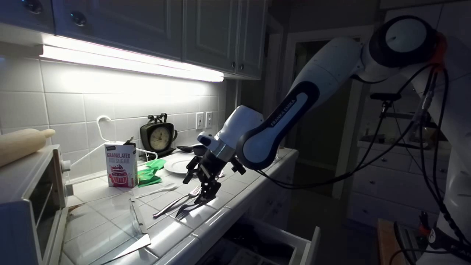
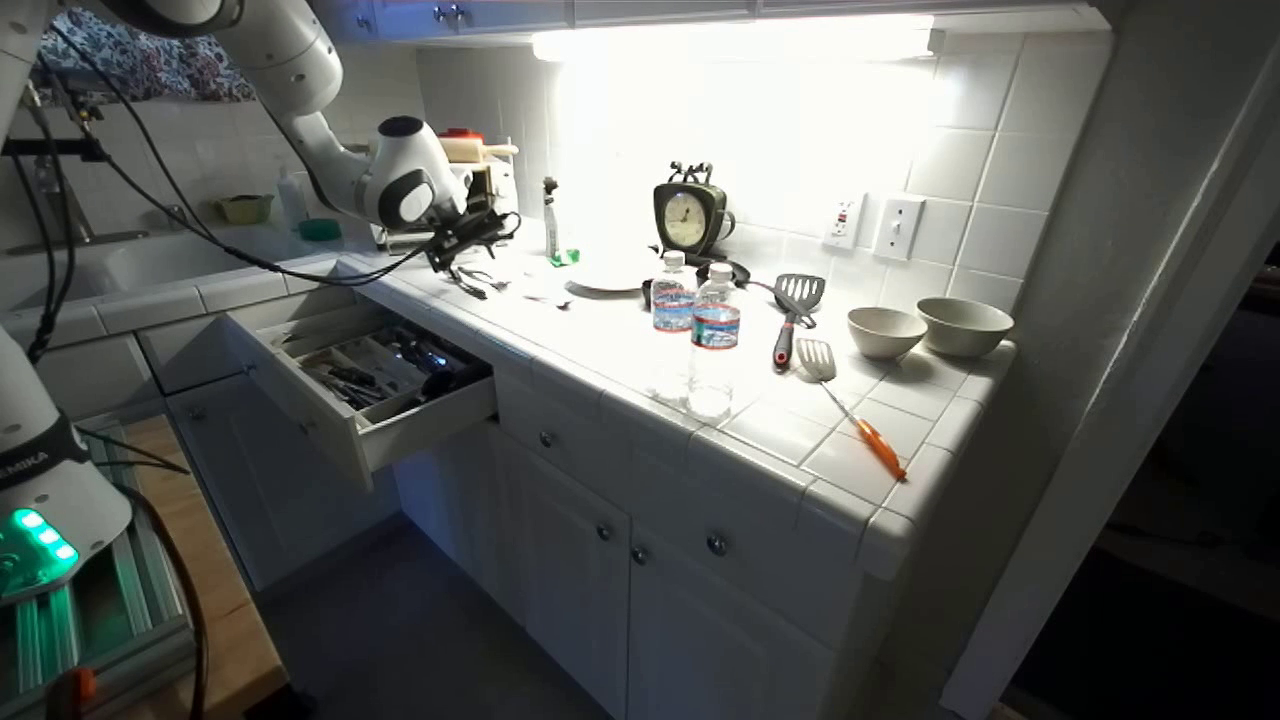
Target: Move the forks closer to each other
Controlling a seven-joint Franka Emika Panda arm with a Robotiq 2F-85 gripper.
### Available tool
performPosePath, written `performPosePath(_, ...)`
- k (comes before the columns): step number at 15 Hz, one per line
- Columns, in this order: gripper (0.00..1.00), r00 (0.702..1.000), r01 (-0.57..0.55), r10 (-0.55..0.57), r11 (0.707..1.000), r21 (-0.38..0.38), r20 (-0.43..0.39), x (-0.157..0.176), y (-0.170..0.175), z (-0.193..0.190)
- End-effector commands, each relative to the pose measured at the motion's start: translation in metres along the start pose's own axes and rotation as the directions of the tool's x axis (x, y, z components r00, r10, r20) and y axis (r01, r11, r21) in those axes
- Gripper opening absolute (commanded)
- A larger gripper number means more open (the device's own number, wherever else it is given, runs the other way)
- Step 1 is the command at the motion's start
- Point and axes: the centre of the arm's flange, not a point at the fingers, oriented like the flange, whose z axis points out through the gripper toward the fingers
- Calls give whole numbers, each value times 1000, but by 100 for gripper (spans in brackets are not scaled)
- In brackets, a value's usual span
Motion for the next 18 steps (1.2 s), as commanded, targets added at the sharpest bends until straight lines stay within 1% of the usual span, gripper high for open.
performPosePath(1, 100, 999, -50, 49, 997, -56, -13, 8, 3, 9)
performPosePath(3, 100, 997, -80, 80, 994, -76, -8, 8, 3, 11)
performPosePath(6, 100, 988, -155, 157, 983, -98, 9, 9, 4, 14)
performPosePath(9, 100, 976, -213, 216, 972, -94, 22, 11, 7, 15)
performPosePath(10, 100, 981, -190, 192, 978, -84, 19, 2, 4, 5)
performPosePath(14, 100, 981, -189, 191, 978, -86, 21, 2, 4, 4)
performPosePath(15, 100, 977, -209, 213, 973, -98, 30, 2, 6, 3)
performPosePath(17, 100, 948, -297, 308, 946, -130, 76, -2, 18, 12)
performPosePath(18, 100, 937, -327, 340, 935, -136, 84, -6, 23, 14)
